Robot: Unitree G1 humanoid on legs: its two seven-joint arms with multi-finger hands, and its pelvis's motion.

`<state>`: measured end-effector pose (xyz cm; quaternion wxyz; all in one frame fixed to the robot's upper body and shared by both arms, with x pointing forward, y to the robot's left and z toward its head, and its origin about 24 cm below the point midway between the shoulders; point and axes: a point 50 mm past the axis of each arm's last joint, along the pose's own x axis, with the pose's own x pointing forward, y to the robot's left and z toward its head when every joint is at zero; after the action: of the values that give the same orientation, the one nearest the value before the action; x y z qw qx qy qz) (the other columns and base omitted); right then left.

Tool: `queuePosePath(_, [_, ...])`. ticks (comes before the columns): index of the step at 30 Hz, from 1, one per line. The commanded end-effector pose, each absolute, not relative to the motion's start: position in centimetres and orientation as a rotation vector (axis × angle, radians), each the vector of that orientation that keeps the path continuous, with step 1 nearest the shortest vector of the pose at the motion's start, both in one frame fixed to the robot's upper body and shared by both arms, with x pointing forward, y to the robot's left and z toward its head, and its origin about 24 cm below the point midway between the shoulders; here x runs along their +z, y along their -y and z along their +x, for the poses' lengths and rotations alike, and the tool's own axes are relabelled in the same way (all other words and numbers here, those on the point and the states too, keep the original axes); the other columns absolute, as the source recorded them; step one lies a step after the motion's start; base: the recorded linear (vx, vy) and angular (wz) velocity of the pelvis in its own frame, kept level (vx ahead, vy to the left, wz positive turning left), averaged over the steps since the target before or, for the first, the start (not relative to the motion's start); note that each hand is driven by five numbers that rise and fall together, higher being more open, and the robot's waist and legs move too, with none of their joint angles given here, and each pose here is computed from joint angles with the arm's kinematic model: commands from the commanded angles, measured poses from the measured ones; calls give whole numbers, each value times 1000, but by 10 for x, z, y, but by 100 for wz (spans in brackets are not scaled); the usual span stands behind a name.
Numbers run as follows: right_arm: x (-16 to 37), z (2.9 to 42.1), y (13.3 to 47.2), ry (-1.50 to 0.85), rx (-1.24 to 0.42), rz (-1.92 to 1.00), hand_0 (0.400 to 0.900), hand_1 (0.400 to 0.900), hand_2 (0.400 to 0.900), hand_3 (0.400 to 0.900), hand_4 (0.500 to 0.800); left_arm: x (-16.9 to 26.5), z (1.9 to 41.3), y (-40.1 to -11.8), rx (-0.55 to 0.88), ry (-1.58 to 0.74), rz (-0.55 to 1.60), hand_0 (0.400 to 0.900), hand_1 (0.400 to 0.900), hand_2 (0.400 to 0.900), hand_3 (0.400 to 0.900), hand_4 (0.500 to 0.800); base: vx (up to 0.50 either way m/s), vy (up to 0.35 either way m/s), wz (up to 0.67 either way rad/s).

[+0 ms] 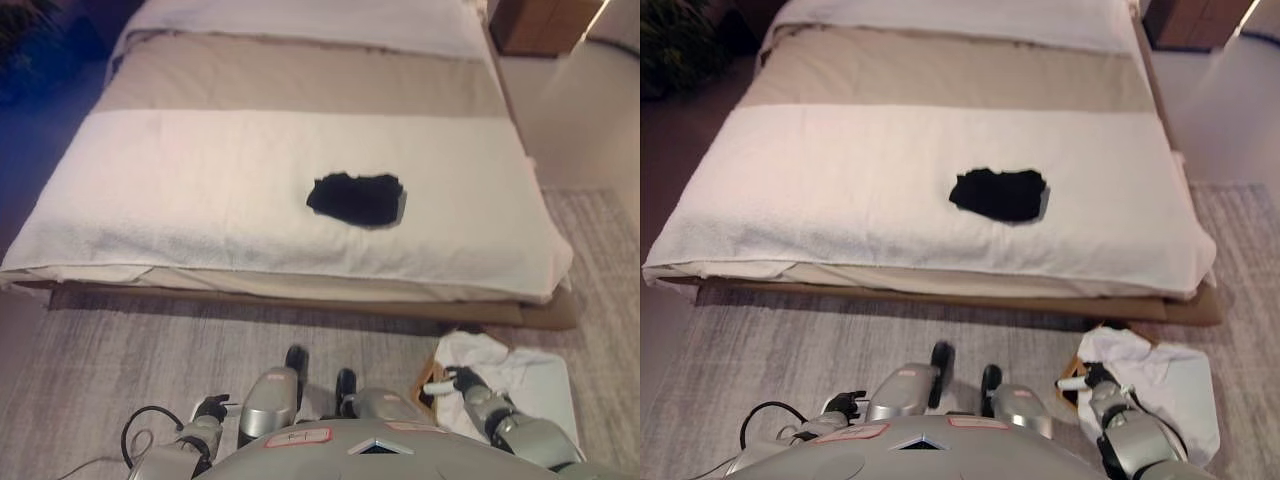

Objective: Put the clothes on the bed into the basket.

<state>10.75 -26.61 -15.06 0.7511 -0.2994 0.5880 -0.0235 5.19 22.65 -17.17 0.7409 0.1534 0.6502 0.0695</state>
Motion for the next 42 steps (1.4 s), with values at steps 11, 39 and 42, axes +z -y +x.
queuePosePath(11, [-152, 119, 248, -1200, 6, -671, 900, 900, 900, 900, 800, -166, 54, -248, 243, -1398, 360, 900, 900, 900, 900, 800, 359, 167, -23])
queuePosePath(39, [77, 383, 244, -333, -143, -1336, 900, 900, 900, 900, 800, -163, 64, -254, 305, -1338, 379, 900, 900, 900, 900, 800, 111, -5, 18])
queuePosePath(42, [107, 397, 239, -253, -183, -1345, 900, 900, 900, 900, 800, -162, 69, -252, 308, -1325, 373, 900, 900, 900, 900, 800, -35, -29, 20])
